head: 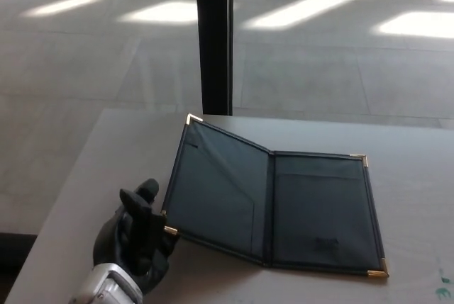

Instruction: The robot uses its left hand to push the cover of the diary kept in the middle of the desk to close it

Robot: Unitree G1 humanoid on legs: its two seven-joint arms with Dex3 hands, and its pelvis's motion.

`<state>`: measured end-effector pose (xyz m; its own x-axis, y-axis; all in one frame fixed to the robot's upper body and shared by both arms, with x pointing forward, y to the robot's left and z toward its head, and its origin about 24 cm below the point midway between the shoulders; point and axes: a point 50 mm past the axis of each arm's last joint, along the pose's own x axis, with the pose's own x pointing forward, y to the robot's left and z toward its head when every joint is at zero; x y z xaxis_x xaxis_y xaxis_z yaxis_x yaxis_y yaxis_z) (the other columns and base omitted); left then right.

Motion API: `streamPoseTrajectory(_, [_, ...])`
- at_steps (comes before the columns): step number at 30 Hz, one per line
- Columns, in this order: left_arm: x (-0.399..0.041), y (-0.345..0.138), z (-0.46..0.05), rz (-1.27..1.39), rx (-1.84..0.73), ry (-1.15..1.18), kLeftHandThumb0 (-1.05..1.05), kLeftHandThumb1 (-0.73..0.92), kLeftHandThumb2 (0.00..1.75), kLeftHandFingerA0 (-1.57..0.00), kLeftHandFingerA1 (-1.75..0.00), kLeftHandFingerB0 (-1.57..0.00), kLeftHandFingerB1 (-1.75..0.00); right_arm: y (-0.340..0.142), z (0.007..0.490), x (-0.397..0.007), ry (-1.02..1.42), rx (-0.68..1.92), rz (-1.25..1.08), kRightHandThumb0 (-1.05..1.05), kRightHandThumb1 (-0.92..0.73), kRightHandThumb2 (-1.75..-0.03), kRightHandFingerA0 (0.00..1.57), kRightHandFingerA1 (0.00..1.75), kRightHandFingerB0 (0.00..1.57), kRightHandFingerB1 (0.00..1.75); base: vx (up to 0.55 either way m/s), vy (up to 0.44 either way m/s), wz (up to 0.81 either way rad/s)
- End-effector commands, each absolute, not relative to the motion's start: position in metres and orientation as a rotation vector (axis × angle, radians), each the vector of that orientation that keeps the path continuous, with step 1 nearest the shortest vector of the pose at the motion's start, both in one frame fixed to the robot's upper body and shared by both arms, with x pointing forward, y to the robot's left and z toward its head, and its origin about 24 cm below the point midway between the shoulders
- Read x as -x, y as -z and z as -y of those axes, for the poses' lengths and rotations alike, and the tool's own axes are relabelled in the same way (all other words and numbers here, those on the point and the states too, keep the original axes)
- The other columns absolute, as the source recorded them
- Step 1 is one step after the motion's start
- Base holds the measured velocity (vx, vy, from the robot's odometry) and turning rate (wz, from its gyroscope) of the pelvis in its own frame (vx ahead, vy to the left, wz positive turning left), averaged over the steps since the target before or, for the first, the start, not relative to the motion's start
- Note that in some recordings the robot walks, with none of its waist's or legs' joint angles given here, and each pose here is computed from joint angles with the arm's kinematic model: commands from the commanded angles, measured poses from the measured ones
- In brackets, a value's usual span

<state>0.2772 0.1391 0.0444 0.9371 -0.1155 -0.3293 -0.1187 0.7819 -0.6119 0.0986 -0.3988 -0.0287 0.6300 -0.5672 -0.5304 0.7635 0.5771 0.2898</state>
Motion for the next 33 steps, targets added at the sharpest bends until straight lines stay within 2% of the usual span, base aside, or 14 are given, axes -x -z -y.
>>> streamPoseTrajectory(1, [-0.258,-0.025,-0.124,-0.434,0.766,-0.021,-0.96,0.92,1.32,0.0,-0.16,0.0,-0.18,0.023,0.4,-0.1,0.834,-0.526,-0.396,-0.88,-0.92,-0.75,0.53,0.72,0.5,0.56,0.0,0.0,0.0])
streamPoseTrajectory(2, [-0.258,-0.025,-0.123,-0.439,0.768,-0.023,-0.96,0.92,1.32,0.0,-0.16,0.0,-0.18,0.023,0.4,-0.1,0.837,-0.527,-0.395,-0.88,-0.92,-0.75,0.53,0.72,0.5,0.56,0.0,0.0,0.0])
streamPoseTrajectory(3, [-0.254,-0.02,-0.123,-0.452,0.767,-0.034,-0.92,0.92,1.32,0.0,-0.21,0.0,-0.22,0.023,0.4,-0.098,0.83,-0.536,-0.386,-0.92,-0.78,-0.91,0.5,0.71,0.47,0.58,0.0,0.0,0.0])
streamPoseTrajectory(7, [-0.249,-0.019,-0.122,-0.461,0.773,-0.038,-0.95,0.92,1.31,0.0,-0.19,0.0,-0.2,0.028,0.401,-0.092,0.844,-0.543,-0.407,-0.92,-0.78,-0.91,0.49,0.68,0.46,0.55,0.0,0.0,0.0])
streamPoseTrajectory(8, [-0.251,-0.021,-0.121,-0.452,0.789,-0.029,-0.96,0.92,1.31,0.0,-0.17,0.0,-0.18,0.029,0.4,-0.09,0.838,-0.546,-0.407,-0.89,-0.92,-0.72,0.48,0.68,0.48,0.53,0.0,0.0,0.0])
streamPoseTrajectory(9, [-0.253,-0.024,-0.119,-0.441,0.805,-0.027,-0.96,0.91,1.31,0.0,-0.17,0.0,-0.18,0.029,0.399,-0.089,0.834,-0.542,-0.41,-0.94,-0.77,-0.91,0.5,0.71,0.47,0.58,0.0,0.0,0.0])
streamPoseTrajectory(11, [-0.257,-0.031,-0.114,-0.425,0.824,-0.013,-0.95,0.92,1.31,0.0,-0.16,0.0,-0.18,0.029,0.398,-0.086,0.839,-0.531,-0.413,-0.94,-0.77,-0.91,0.53,0.72,0.48,0.58,0.0,0.0,0.0])
streamPoseTrajectory(12, [-0.26,-0.035,-0.111,-0.414,0.833,-0.008,-0.94,0.92,1.3,0.0,-0.18,0.0,-0.18,0.029,0.398,-0.086,0.845,-0.527,-0.418,-0.88,-0.92,-0.72,0.54,0.7,0.51,0.54,0.0,0.0,0.0])
streamPoseTrajectory(25, [-0.311,-0.111,-0.061,-0.258,0.999,0.037,-0.85,0.92,1.3,0.0,-0.22,0.0,-0.23,0.033,0.4,-0.072,0.849,-0.526,-0.435,-0.84,-0.92,-0.75,0.46,0.66,0.46,0.49,0.0,0.0,0.0])
streamPoseTrajectory(26, [-0.315,-0.119,-0.05,-0.255,1.024,0.064,-0.86,0.92,1.31,0.0,-0.21,0.0,-0.22,0.032,0.399,-0.072,0.85,-0.52,-0.434,-0.91,-0.8,-0.91,0.47,0.7,0.44,0.55,0.0,0.0,0.0])
streamPoseTrajectory(30, [-0.319,-0.135,-0.033,-0.224,1.097,0.118,-0.86,0.92,1.31,0.0,-0.19,0.0,-0.2,0.03,0.401,-0.071,0.878,-0.512,-0.448,-0.9,-0.78,-0.91,0.51,0.69,0.49,0.56,0.0,0.0,0.0])
streamPoseTrajectory(31, [-0.321,-0.147,-0.026,-0.209,1.1,0.135,-0.89,0.92,1.31,0.0,-0.18,0.0,-0.2,0.029,0.4,-0.071,0.88,-0.507,-0.443,-0.83,-0.92,-0.73,0.5,0.69,0.52,0.55,0.0,0.0,0.0])
streamPoseTrajectory(32, [-0.323,-0.157,-0.02,-0.194,1.117,0.159,-0.89,0.92,1.3,-0.05,-0.22,-0.04,-0.22,0.029,0.4,-0.071,0.88,-0.506,-0.444,-0.83,-0.92,-0.73,0.5,0.7,0.51,0.54,0.0,0.0,0.0])
streamPoseTrajectory(33, [-0.324,-0.176,-0.01,-0.136,1.106,0.255,-0.9,0.92,1.31,0.0,-0.18,0.0,-0.19,0.03,0.4,-0.071,0.878,-0.498,-0.451,-0.83,-0.92,-0.74,0.51,0.7,0.5,0.53,0.0,0.0,0.0])
